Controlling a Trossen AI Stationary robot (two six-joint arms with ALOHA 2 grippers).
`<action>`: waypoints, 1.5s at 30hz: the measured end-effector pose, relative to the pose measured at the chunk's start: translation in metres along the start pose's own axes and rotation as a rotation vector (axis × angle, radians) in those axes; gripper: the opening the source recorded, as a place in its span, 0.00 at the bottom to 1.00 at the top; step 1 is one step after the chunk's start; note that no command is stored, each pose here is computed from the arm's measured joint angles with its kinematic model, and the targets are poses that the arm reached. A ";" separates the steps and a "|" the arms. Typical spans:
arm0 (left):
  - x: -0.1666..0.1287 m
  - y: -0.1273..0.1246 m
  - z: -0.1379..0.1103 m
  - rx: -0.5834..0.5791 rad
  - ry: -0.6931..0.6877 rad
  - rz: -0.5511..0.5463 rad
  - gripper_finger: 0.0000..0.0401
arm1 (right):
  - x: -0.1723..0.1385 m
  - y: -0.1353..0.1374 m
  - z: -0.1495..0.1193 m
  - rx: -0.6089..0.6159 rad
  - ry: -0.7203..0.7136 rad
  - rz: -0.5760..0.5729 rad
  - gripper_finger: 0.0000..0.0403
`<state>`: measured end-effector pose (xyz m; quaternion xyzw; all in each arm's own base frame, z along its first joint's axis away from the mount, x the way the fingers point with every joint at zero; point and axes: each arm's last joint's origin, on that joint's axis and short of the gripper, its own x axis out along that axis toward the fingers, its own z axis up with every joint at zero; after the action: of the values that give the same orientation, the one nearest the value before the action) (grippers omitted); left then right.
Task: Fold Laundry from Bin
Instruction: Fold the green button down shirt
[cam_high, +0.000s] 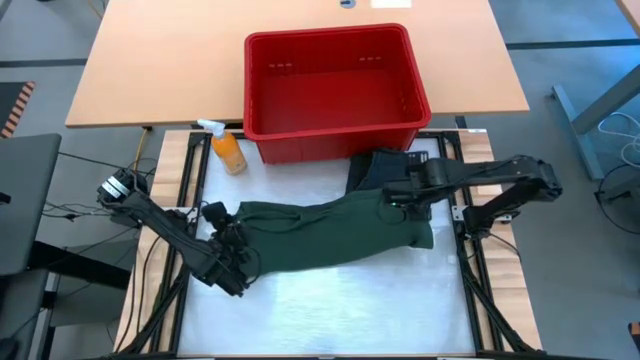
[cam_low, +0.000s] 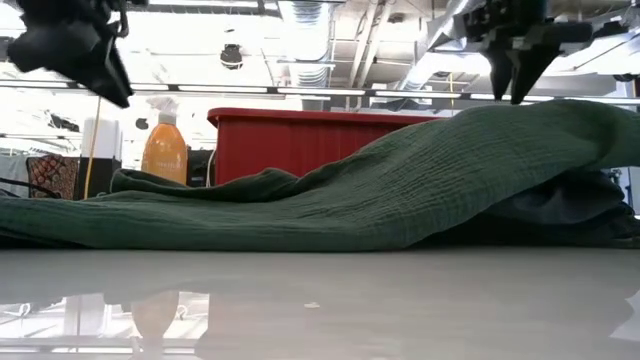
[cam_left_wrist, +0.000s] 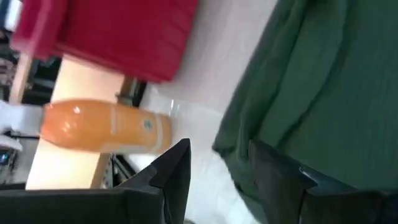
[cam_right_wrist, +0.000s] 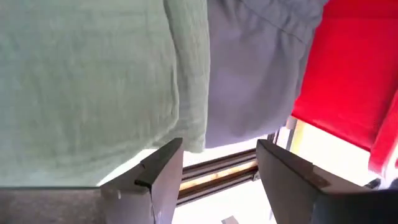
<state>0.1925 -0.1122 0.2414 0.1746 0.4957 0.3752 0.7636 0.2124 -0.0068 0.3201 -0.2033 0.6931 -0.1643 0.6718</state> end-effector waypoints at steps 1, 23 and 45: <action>-0.001 0.001 0.003 -0.007 -0.021 0.004 0.38 | -0.002 0.000 -0.003 0.005 -0.012 0.000 0.57; 0.048 -0.043 0.144 0.049 -0.686 -0.407 0.38 | -0.029 0.136 -0.077 0.719 -0.226 0.500 0.55; 0.049 -0.042 0.143 0.016 -0.663 -0.440 0.38 | 0.007 0.162 -0.114 0.896 -0.381 0.396 0.55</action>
<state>0.3476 -0.0880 0.2483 0.1816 0.2510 0.1222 0.9429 0.0885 0.1246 0.2383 0.2127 0.4455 -0.2747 0.8251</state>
